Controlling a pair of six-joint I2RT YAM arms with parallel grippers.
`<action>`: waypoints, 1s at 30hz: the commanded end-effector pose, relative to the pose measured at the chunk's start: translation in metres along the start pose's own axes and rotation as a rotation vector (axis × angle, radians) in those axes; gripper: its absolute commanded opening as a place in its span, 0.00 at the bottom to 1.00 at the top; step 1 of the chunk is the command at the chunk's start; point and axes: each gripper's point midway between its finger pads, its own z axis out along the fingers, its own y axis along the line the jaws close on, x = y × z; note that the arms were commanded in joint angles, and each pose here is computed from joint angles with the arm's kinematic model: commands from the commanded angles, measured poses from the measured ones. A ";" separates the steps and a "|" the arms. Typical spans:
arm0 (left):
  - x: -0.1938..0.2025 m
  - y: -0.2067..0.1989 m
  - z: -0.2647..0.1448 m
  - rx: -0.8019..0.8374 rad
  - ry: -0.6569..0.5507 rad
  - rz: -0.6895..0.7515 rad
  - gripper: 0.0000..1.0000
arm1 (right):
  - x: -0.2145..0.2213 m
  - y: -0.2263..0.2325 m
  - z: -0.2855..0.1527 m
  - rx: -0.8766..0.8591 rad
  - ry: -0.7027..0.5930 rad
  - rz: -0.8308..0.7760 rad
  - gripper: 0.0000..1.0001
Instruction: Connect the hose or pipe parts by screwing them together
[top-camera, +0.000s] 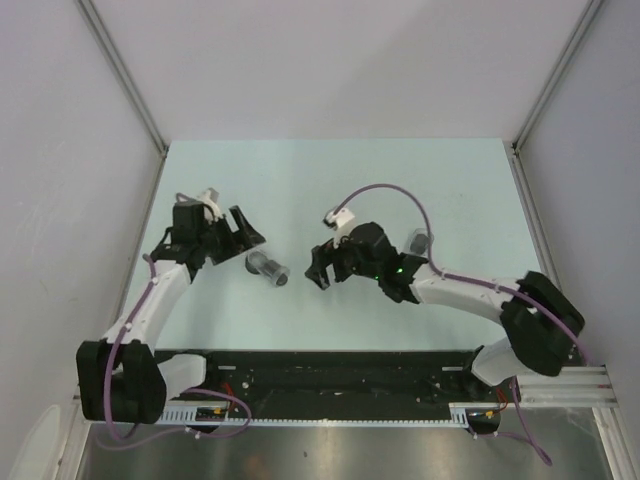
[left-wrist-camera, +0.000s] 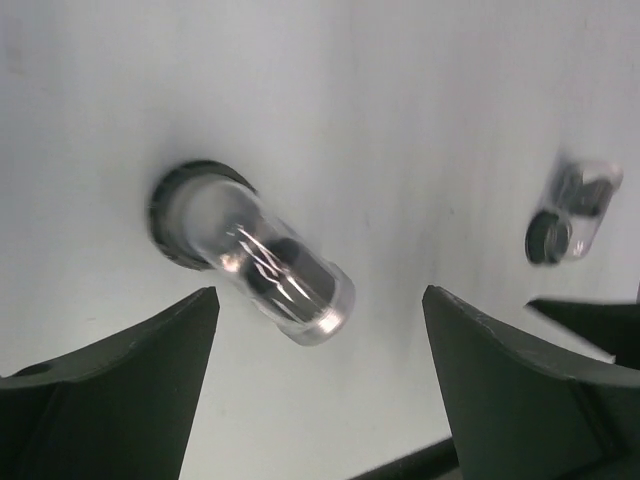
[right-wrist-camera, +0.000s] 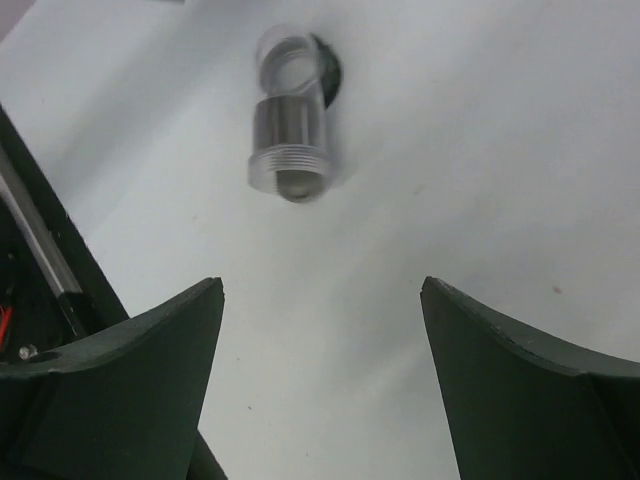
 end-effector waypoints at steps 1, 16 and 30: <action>-0.026 0.039 -0.019 -0.120 -0.137 -0.114 0.89 | -0.023 0.041 0.035 -0.162 -0.158 -0.175 0.86; -0.021 0.066 -0.027 -0.138 -0.153 -0.157 0.91 | 0.018 0.064 0.128 -0.280 -0.099 -0.215 0.91; -0.028 0.067 -0.029 -0.155 -0.177 -0.140 0.90 | 0.047 0.057 0.161 -0.204 -0.004 -0.258 0.66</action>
